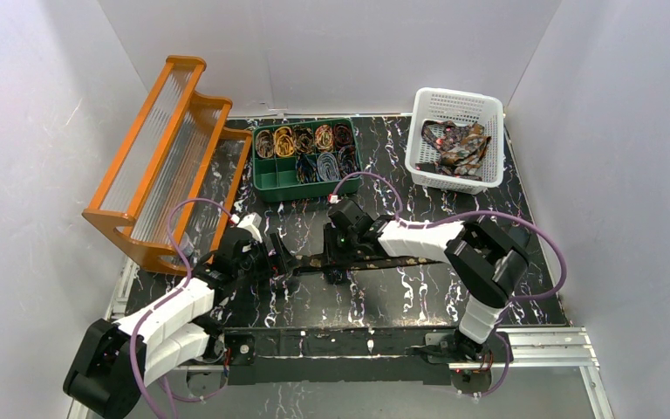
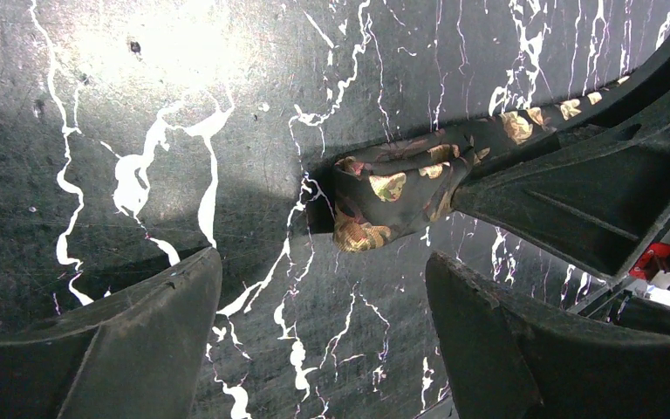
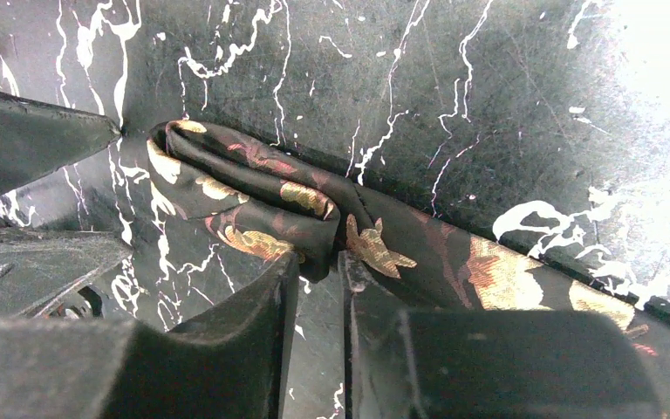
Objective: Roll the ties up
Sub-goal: Roll the tie at the center of the board.
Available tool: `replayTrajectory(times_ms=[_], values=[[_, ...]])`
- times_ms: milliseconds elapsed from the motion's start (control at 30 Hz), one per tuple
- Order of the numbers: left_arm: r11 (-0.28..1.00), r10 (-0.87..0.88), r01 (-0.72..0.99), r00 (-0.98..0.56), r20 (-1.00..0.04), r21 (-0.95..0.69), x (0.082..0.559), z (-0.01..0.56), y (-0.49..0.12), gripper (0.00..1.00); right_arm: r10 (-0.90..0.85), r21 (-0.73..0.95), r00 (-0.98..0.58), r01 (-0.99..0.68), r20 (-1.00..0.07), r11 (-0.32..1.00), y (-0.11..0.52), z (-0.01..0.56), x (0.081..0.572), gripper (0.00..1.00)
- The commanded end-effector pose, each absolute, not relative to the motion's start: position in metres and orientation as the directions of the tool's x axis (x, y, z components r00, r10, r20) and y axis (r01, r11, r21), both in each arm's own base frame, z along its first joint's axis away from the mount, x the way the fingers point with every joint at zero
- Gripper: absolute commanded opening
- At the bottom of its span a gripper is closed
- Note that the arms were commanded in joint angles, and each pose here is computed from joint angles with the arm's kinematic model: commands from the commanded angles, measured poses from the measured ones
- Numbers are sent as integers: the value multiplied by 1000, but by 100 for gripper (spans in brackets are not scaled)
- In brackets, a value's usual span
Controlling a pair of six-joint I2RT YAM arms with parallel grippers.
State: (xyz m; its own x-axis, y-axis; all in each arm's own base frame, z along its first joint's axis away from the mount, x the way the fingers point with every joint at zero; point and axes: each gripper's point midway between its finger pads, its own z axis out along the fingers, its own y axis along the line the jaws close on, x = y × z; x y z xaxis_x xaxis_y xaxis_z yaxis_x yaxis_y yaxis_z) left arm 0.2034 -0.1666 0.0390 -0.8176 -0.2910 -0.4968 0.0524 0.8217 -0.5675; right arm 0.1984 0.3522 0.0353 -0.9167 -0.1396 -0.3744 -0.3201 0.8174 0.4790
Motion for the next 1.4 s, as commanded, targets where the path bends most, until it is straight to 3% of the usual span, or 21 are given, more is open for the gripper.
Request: replayTrajectory(times_ms=[0, 233, 600, 1033, 1367], values=[[823, -269, 76, -821, -504, -562, 203, 41, -167, 83, -143, 493, -895, -358, -422, 793, 361, 55, 204, 36], [829, -270, 71, -818, -508, -555, 200, 40, -164, 83, -116, 503, -881, -365, -458, 784, 360, 70, 207, 40], [822, -252, 97, -821, -512, -561, 201, 40, -168, 82, -140, 430, -878, -356, -458, 830, 353, 43, 219, 33], [812, -266, 97, -816, -514, -575, 203, 42, -170, 81, -108, 465, -854, -379, -509, 800, 356, 70, 222, 41], [813, -263, 100, -816, -516, -573, 203, 40, -170, 80, -144, 425, -876, -359, -460, 831, 352, 42, 220, 33]])
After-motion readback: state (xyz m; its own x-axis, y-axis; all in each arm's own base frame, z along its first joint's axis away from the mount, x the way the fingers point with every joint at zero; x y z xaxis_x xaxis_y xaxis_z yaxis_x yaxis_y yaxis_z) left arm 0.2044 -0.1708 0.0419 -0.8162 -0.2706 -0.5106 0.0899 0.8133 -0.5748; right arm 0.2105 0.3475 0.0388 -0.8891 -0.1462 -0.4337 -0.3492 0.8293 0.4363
